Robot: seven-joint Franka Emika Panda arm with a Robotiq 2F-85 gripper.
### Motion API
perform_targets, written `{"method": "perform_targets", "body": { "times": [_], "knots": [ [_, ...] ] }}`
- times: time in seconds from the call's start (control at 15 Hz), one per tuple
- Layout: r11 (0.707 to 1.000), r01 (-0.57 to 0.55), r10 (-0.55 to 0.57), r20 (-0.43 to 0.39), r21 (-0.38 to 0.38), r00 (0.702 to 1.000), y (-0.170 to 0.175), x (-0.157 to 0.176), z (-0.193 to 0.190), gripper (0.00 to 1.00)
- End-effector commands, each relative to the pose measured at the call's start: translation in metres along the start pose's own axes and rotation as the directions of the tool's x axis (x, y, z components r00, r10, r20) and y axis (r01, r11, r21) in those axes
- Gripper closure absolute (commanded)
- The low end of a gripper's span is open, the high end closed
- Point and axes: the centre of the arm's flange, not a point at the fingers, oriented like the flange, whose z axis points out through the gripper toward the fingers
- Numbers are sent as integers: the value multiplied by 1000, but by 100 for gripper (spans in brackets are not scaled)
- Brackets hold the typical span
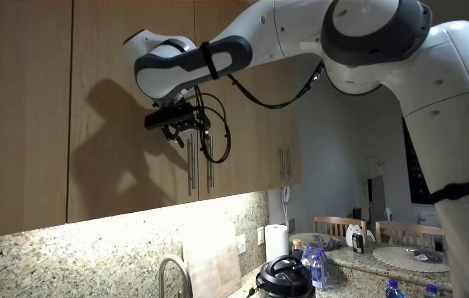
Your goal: Open the cupboard door
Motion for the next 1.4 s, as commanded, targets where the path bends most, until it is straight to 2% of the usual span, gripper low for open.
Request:
{"method": "perform_targets", "body": {
  "times": [0.0, 0.33, 0.67, 1.2, 1.33],
  "knots": [
    [997, 29, -30, -6, -67, 1000, -9, 1, 22, 0],
    [996, 11, -13, -24, -84, 1000, -18, -2, 47, 0],
    [995, -11, 1, -105, -95, 994, -22, 1, 52, 0],
    [996, -39, 29, -114, -86, 993, -26, 2, 58, 0],
    [995, -50, 37, -147, -85, 988, -29, -2, 57, 0]
  ]
}}
